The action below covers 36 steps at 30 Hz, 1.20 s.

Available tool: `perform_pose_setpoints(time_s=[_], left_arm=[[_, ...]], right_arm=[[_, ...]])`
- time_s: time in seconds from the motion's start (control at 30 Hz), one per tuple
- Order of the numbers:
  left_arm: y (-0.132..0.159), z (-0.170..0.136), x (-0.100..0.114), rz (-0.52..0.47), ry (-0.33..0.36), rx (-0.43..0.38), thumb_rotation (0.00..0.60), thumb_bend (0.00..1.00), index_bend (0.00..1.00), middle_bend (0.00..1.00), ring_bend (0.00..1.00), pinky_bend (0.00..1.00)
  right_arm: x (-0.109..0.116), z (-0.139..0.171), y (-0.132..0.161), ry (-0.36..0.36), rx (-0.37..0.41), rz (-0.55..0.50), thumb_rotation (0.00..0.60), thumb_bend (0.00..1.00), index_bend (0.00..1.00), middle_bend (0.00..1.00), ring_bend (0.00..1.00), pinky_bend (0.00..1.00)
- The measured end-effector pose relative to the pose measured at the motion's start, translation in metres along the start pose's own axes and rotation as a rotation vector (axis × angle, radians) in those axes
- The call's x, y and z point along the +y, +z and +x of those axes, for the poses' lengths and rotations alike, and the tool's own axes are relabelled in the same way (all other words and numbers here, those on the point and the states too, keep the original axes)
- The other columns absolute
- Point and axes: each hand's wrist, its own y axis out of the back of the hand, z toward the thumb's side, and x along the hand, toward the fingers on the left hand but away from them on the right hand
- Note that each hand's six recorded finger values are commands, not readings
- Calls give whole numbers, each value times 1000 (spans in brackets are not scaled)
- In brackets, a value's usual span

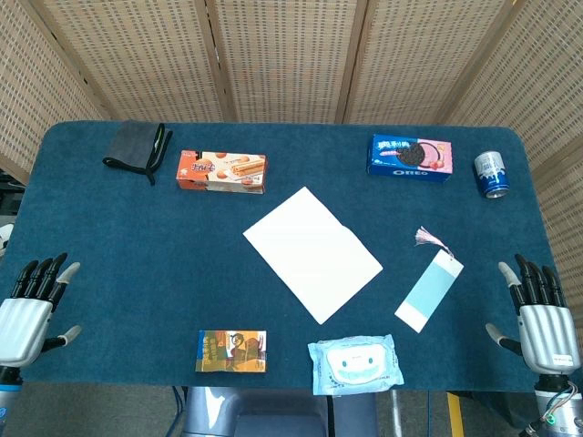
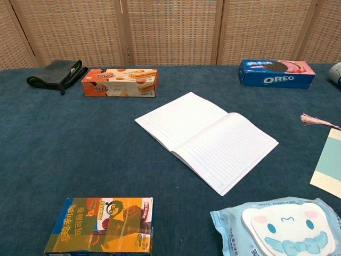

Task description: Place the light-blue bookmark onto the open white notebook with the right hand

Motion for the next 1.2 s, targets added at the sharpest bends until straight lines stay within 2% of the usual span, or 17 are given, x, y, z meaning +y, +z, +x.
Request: perform_pose_setpoints(time_s=[0.3, 0.43, 0.57, 0.73, 0.87, 1.03, 1.2], left_arm=[[0, 1, 0, -9, -10, -4, 600, 0, 0, 0, 0, 0], [-2, 3, -1, -12, -14, 5, 600, 0, 0, 0, 0, 0], [0, 4, -1, -17, -19, 6, 600, 0, 0, 0, 0, 0], [0, 6, -1, -24, -23, 19, 600, 0, 0, 0, 0, 0], [-2, 10, -2, -23, -28, 41, 600, 0, 0, 0, 0, 0], [-4, 18, -8, -14, -52, 70, 600, 0, 0, 0, 0, 0], [-3, 27, -13, 0, -72, 89, 600, 0, 0, 0, 0, 0]], right_arm=[[-5, 2, 4, 25, 20, 12, 600, 0, 0, 0, 0, 0], [-10, -5, 9, 53, 67, 50, 600, 0, 0, 0, 0, 0], [-18, -23, 16, 83, 200, 120, 600, 0, 22, 0, 0, 0], [-31, -44, 19, 143, 383, 134, 600, 0, 116, 0, 0, 0], [-44, -58, 16, 195, 526, 174, 600, 0, 123, 0, 0, 0], [-60, -70, 13, 228, 652, 251, 600, 0, 146, 0, 0, 0], [-81, -80, 23, 257, 760, 294, 600, 0, 164, 0, 0, 0]])
